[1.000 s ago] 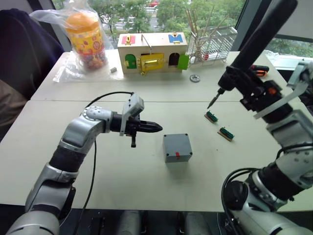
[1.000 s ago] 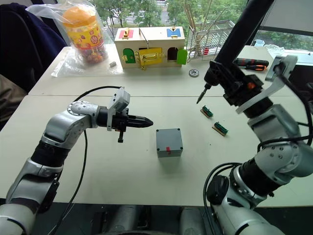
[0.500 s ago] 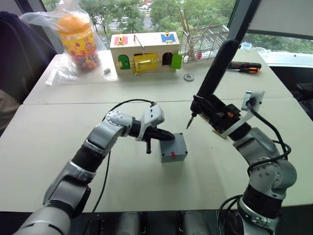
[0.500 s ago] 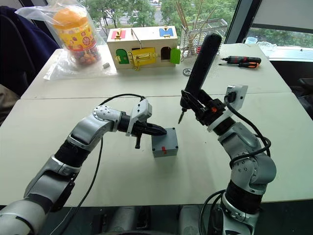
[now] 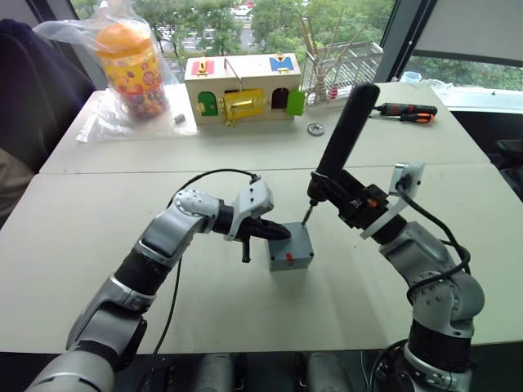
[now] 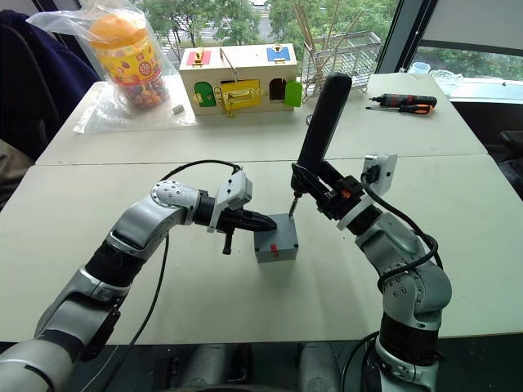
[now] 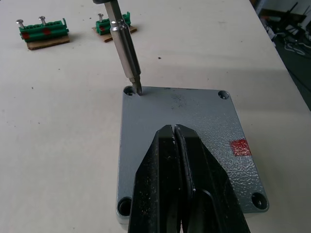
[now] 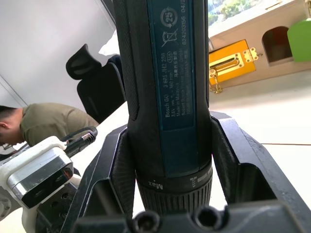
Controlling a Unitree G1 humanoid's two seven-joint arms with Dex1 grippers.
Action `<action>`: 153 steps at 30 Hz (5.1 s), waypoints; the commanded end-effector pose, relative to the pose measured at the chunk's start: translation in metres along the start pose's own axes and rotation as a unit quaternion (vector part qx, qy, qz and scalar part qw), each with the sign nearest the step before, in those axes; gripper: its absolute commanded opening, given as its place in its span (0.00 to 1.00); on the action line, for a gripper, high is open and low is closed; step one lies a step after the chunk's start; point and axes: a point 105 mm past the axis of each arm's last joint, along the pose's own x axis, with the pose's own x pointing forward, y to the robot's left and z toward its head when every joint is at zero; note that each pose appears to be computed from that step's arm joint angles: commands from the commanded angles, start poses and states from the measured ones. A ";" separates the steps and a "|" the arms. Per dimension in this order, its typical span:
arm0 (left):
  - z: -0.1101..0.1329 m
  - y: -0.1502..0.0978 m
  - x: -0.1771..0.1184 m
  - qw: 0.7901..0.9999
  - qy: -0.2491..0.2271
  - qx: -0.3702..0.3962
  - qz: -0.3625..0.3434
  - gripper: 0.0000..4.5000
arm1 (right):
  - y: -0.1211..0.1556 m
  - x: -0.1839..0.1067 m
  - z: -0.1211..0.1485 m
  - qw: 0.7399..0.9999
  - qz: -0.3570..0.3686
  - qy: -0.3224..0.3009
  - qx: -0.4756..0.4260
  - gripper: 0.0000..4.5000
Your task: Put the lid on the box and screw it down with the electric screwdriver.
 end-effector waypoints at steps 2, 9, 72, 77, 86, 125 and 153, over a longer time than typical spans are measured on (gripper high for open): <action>-0.003 -0.002 -0.001 1.000 0.000 -0.007 0.002 0.00 | 0.000 0.001 0.008 1.000 0.003 -0.021 -0.016 0.39; -0.006 -0.002 -0.001 1.000 0.001 -0.010 0.004 0.00 | 0.000 0.006 -0.001 1.000 0.006 -0.014 -0.018 0.39; 0.050 -0.009 -0.014 0.984 -0.150 -0.014 0.100 0.00 | -0.129 -0.111 0.085 0.891 -0.319 0.320 -0.046 0.39; 0.040 -0.038 -0.012 0.994 -0.105 0.000 0.026 0.00 | -0.138 -0.134 0.063 0.866 -0.313 0.385 0.060 0.39; 0.043 -0.064 -0.001 0.994 -0.112 -0.010 0.005 0.00 | -0.159 -0.159 0.022 0.812 -0.344 0.429 0.194 0.39; -0.035 -0.004 -0.034 0.998 0.028 -0.036 0.037 0.00 | 0.019 -0.072 -0.068 0.915 0.141 0.370 -0.077 0.99; -0.032 0.019 -0.027 0.994 0.009 -0.025 0.107 0.00 | -0.012 -0.053 -0.062 0.892 0.114 0.395 -0.188 0.99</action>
